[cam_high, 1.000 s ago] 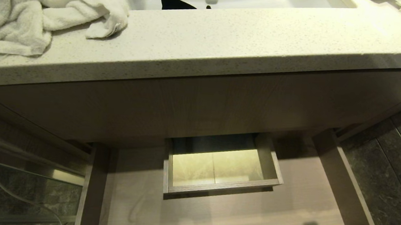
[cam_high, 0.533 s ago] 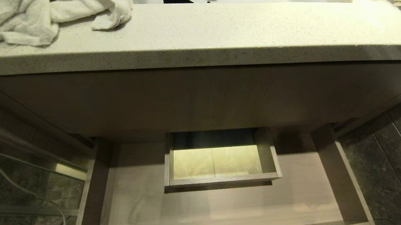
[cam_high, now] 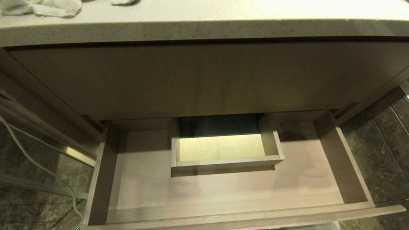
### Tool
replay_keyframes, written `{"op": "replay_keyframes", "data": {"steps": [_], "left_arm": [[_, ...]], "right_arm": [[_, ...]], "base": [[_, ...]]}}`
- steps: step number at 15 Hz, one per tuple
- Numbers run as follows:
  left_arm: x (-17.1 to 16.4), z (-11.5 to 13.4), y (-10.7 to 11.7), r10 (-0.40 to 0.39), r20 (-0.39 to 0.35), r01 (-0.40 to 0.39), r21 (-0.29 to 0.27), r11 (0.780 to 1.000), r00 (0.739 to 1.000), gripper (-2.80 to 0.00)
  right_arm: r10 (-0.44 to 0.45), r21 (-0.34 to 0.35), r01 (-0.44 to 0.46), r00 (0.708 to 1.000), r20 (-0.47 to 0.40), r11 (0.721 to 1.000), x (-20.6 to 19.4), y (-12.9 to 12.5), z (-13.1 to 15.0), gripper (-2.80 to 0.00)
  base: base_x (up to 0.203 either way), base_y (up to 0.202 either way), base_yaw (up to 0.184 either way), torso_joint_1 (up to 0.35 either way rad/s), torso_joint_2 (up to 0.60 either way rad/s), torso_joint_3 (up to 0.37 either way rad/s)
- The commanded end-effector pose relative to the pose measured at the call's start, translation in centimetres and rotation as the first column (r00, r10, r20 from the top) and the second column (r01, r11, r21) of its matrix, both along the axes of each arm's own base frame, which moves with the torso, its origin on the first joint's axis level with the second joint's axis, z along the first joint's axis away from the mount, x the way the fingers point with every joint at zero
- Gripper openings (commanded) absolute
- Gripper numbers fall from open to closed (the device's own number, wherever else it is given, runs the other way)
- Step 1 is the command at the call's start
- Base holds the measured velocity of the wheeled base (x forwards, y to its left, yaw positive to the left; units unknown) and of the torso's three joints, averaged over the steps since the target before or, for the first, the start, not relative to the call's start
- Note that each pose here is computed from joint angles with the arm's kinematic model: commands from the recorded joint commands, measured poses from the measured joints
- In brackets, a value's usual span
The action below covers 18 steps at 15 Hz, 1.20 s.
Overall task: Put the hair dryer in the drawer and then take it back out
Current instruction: Close the drawer
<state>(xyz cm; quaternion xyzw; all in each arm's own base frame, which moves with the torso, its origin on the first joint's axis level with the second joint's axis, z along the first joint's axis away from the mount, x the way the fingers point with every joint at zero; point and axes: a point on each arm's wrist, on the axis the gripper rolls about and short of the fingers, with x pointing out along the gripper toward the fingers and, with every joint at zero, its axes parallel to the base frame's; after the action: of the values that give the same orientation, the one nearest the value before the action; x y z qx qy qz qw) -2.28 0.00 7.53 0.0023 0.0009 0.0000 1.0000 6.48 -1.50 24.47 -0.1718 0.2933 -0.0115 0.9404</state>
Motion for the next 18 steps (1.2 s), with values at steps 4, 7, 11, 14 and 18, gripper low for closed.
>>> {"op": "replay_keyframes", "data": {"steps": [4,7,11,14,18], "left_arm": [[0.0,0.0,0.0,0.0,-0.001,0.0,0.0,1.0,1.0,-2.8],[0.0,0.0,0.0,0.0,-0.001,0.0,0.0,1.0,1.0,-2.8],[0.0,0.0,0.0,0.0,-0.001,0.0,0.0,1.0,1.0,-2.8],[0.0,0.0,0.0,0.0,-0.001,0.0,0.0,1.0,1.0,-2.8],[0.0,0.0,0.0,0.0,0.0,0.0,0.0,1.0,1.0,-2.8]], "right_arm": [[0.0,-0.002,0.0,1.0,0.001,1.0,-0.4,0.1,-0.3,-2.8],[0.0,-0.001,0.0,1.0,0.0,1.0,-0.6,0.1,-0.5,-2.8],[0.0,-0.002,0.0,1.0,0.002,1.0,-0.5,0.1,-0.4,-2.8],[0.0,-0.002,0.0,1.0,0.002,1.0,-0.7,0.2,-0.7,-2.8],[0.002,-0.005,-0.002,1.0,0.011,1.0,-1.2,0.3,-1.2,-2.8]], "base": [[0.0,0.0,0.0,-0.34,-0.06,-0.405],[0.0,0.0,0.0,-0.098,-0.02,-0.119],[0.0,0.0,0.0,-0.007,0.0,-0.009],[0.0,0.0,0.0,0.0,0.0,0.0],[0.0,0.0,0.0,0.0,0.0,0.0]]}}
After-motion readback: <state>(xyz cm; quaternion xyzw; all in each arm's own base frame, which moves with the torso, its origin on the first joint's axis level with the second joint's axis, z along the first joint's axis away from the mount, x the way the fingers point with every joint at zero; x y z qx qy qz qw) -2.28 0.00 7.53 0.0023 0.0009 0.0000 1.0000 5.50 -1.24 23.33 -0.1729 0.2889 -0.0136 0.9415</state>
